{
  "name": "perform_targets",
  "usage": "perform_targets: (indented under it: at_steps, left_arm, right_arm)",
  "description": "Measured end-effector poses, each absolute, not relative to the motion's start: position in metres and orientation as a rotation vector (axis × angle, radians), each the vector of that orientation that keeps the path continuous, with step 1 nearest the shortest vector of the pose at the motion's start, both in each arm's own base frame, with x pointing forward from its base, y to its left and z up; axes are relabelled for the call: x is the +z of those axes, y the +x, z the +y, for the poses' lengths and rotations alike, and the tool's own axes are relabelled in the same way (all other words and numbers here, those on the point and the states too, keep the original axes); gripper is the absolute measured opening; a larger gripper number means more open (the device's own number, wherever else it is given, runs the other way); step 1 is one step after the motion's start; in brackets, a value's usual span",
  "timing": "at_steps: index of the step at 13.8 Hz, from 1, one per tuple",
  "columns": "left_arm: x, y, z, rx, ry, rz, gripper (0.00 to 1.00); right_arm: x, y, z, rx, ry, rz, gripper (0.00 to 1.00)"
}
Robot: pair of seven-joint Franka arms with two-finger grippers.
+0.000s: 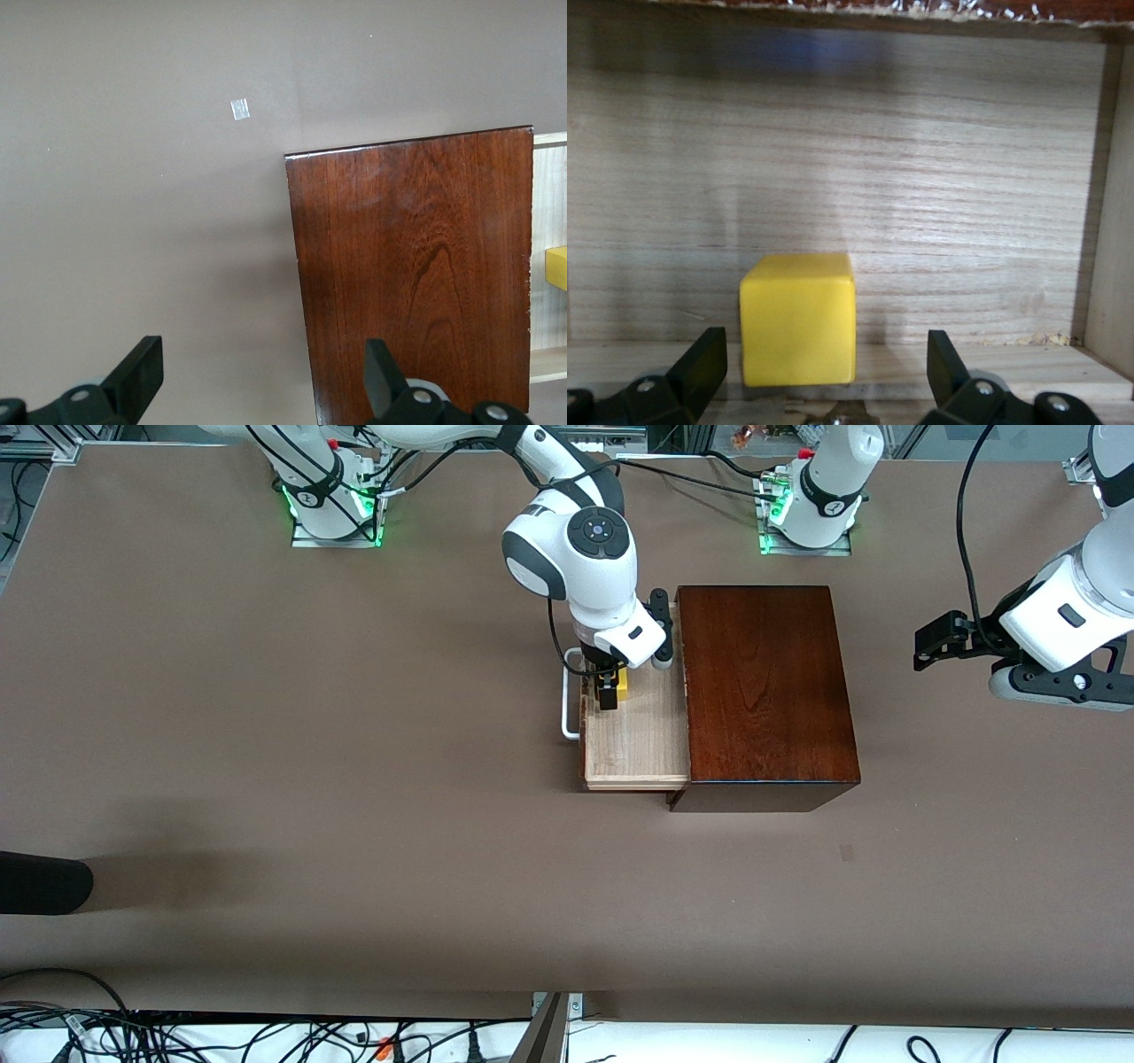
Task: Open drawer, take yellow block, close drawer
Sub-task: 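Lower the right gripper into the drawer and grasp the yellow cube, then lift the yellow cube out with the right gripper and carry it aside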
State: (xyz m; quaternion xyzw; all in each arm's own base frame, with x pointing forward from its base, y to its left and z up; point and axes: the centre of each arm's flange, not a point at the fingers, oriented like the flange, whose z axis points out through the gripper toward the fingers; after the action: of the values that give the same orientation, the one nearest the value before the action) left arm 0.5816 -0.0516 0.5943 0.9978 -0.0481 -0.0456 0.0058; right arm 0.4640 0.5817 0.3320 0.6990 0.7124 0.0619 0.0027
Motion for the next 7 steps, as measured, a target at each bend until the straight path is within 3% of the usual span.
perform_targets:
  at_steps: [7]
  left_arm:
    - [0.593,0.582,-0.050,-0.148,3.123,-0.146,1.00]
  right_arm:
    - [0.317,0.459,0.586,0.168,2.177,2.211,1.00]
